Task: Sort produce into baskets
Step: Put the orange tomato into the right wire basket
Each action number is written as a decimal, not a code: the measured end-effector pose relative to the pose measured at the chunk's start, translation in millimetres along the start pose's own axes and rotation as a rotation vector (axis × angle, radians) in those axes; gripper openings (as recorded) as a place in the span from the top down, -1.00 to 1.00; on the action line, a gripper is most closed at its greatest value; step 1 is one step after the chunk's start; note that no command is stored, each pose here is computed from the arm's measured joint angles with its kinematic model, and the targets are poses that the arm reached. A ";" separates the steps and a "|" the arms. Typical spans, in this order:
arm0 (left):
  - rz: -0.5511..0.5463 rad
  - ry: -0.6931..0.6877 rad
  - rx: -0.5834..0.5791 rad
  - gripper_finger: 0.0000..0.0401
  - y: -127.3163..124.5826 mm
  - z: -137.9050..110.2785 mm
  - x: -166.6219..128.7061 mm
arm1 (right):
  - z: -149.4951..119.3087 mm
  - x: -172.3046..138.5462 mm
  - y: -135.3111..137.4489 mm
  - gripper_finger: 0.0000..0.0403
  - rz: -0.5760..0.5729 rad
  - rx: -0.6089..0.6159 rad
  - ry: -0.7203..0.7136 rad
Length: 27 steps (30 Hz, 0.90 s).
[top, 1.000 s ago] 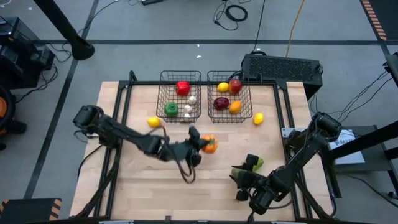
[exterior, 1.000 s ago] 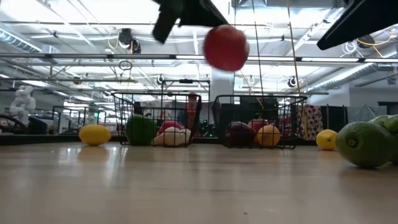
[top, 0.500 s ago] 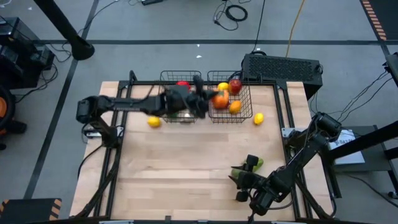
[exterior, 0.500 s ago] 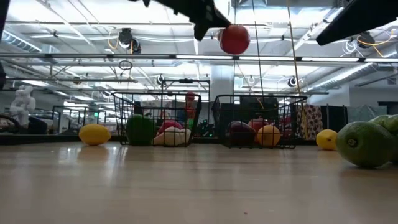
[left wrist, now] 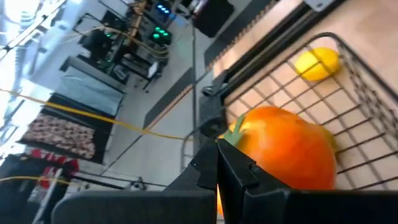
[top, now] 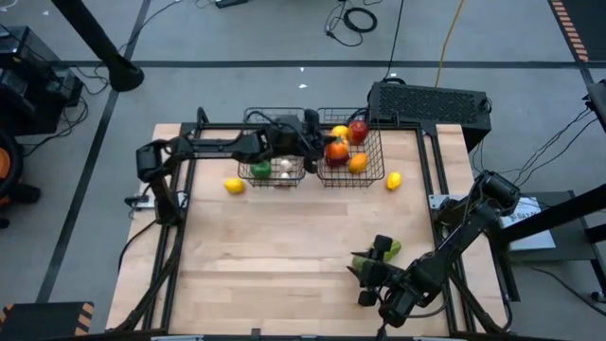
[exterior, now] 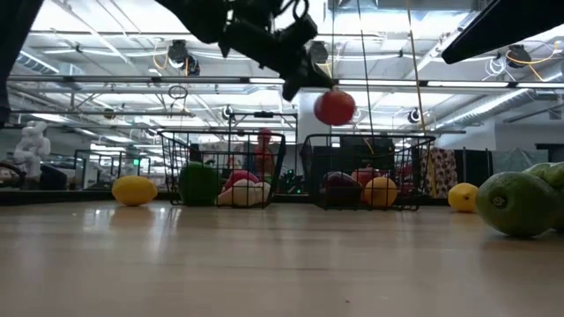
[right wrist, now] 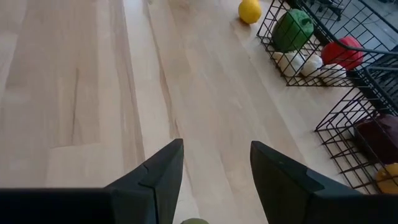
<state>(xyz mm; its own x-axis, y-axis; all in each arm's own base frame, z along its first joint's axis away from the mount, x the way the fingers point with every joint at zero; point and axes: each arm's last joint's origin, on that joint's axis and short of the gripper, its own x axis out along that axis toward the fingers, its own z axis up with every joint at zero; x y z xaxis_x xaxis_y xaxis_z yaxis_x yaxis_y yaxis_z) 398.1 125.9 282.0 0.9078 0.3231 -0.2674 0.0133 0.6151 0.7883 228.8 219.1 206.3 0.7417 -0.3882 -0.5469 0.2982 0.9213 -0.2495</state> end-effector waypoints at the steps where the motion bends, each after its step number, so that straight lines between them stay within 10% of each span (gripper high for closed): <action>1: -0.007 0.000 0.001 1.00 -4.1 -0.5 3.5 | 0.0 0.0 0.0 0.12 0.000 0.000 0.000; 27: -0.227 0.083 -0.082 0.89 -74.2 -24.7 46.5 | -4.2 -7.4 3.1 0.12 0.021 -0.030 0.001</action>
<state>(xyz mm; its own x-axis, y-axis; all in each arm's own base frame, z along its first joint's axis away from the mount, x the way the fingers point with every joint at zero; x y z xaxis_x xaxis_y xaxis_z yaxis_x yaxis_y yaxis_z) 428.9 113.1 197.4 0.8481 0.2257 -0.4793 0.1757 0.7337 0.6563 221.8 224.8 206.2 0.7467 -0.3689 -0.5535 0.2642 0.9281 -0.2622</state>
